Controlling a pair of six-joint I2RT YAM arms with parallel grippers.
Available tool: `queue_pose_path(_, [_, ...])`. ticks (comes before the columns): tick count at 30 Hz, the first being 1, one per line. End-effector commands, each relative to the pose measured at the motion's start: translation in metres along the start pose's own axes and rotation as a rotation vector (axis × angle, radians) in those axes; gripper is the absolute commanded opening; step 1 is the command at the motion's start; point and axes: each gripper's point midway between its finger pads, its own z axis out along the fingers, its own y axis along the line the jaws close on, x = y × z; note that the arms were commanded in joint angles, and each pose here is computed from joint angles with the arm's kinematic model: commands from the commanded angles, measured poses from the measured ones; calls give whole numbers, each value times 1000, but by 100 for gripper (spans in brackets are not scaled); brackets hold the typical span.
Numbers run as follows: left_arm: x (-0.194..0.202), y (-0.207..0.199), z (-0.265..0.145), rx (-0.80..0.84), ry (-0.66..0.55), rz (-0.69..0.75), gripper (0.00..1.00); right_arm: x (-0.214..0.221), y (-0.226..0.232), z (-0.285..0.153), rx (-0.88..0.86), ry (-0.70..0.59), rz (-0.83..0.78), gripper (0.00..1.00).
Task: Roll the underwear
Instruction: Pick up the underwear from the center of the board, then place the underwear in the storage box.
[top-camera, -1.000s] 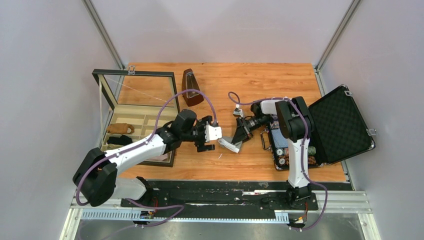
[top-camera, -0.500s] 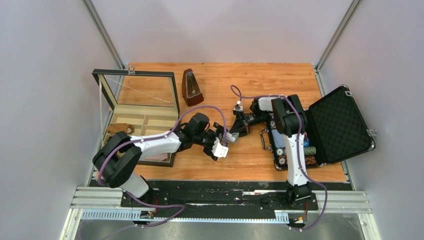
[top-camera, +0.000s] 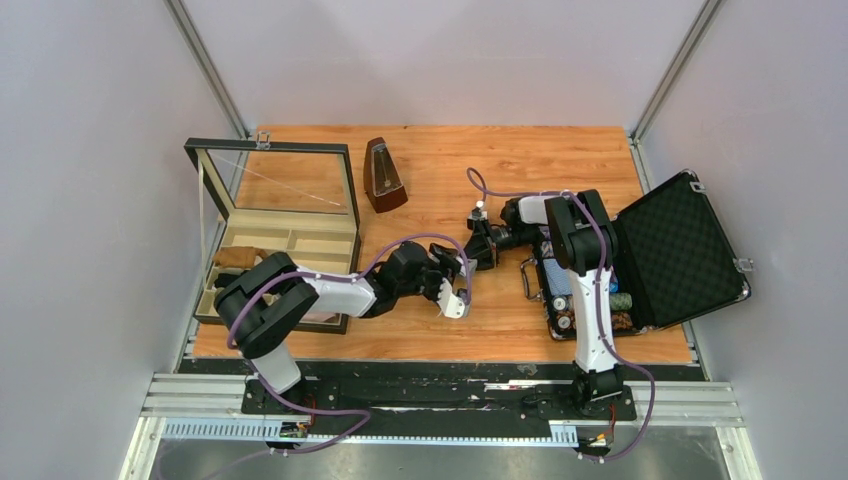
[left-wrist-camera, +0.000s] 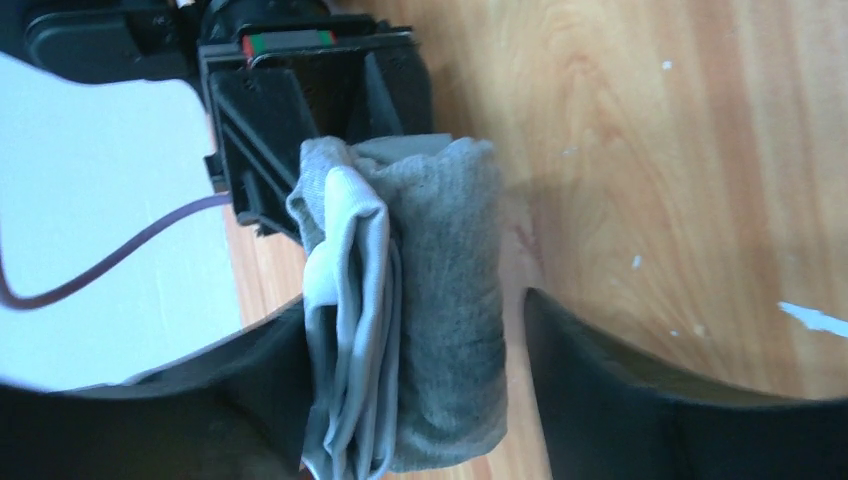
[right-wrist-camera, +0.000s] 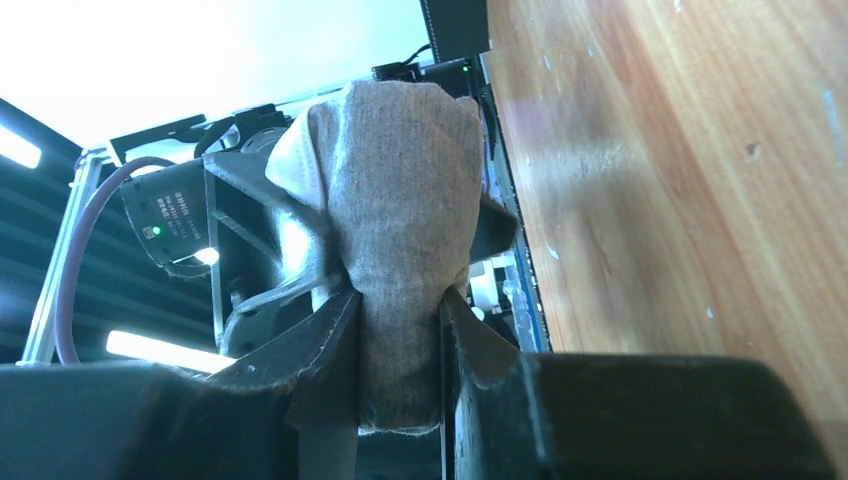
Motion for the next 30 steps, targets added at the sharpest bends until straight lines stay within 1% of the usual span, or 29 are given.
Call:
queue_pose_path(1, [2,26,-6,-105,29,32,65,3,-26,-9,-257,-46,423,0])
queue_pose_path(2, [1,28,-6,-113,27,35,59,3,-26,-10,-257,-45,428,0])
queue_pose_path(3, [0,30,-7,-118,27,38,50,3,-27,-10,-257,-44,432,0])
queue_pose_path(4, [0,32,-7,-127,26,48,37,4,-27,-10,-258,-43,437,0])
queue_pose_path(5, [-1,35,-7,-136,22,53,30,4,-28,-10,-258,-42,440,0])
queue_pose_path(6, [-2,36,-8,-140,19,56,19,4,-28,-9,-253,-39,443,0])
queue_pose_path(7, [-3,39,-8,-151,13,58,14,4,-30,-9,-248,-38,445,0])
queue_pose_path(8, [-6,41,-8,-158,2,60,3,5,-31,-9,-243,-36,447,0])
queue_pose_path(9, [-8,44,-9,-165,-5,60,1,5,-32,-9,-238,-36,447,4])
queue_pose_path(10, [-10,46,-9,-169,-15,61,0,5,-33,-9,-232,-36,437,12])
queue_pose_path(11, [-11,49,-9,-175,-20,49,0,4,-31,-9,-223,-37,407,26])
queue_pose_path(12, [-10,52,-10,-181,-23,38,0,3,-27,-9,-217,-39,360,36])
queue_pose_path(14, [-9,58,-15,-167,-34,20,0,0,-14,-12,-173,-51,222,50])
queue_pose_path(15, [-7,57,-16,-123,-25,-6,0,-2,-7,-13,-123,-52,141,55])
queue_pose_path(16, [-7,65,-23,-107,-37,-28,0,-5,2,-15,-78,-51,41,62])
queue_pose_path(17, [-6,65,-27,-31,-23,-82,0,-8,7,-17,-36,-41,-21,68])
queue_pose_path(18, [-7,68,-33,8,-39,-122,0,-12,12,-20,-7,-32,-73,76])
queue_pose_path(19, [-14,70,-41,94,-46,-194,0,-17,17,-24,7,-31,-122,85])
queue_pose_path(20, [-8,53,-52,201,-7,-277,0,-21,24,-30,4,-44,-128,98])
queue_pose_path(21, [-19,76,-59,199,-29,-308,0,-26,30,-36,-4,-63,-131,100])
queue_pose_path(22, [-14,62,-72,290,10,-371,0,-30,36,-44,-12,-84,-131,100])
queue_pose_path(23, [-23,83,-79,278,-9,-384,0,-34,41,-51,-13,-100,-137,100])
queue_pose_path(24, [-19,73,-93,344,21,-437,0,-38,47,-59,-10,-117,-152,100])
queue_pose_path(25, [-26,89,-101,338,-1,-429,0,-39,50,-66,2,-129,-178,100])
queue_pose_path(26, [-21,82,-114,382,27,-465,0,-38,53,-72,23,-136,-215,100])
queue_pose_path(27, [-16,94,-123,365,32,-463,0,-34,55,-75,47,-133,-253,100])
queue_pose_path(28, [-15,86,-135,404,51,-483,0,-30,56,-76,67,-128,-286,100])
queue_pose_path(29, [-6,97,-145,378,70,-476,0,-25,59,-76,79,-125,-329,100])
queue_pose_path(30, [-1,95,-154,385,90,-488,0,-20,63,-76,85,-125,-376,100])
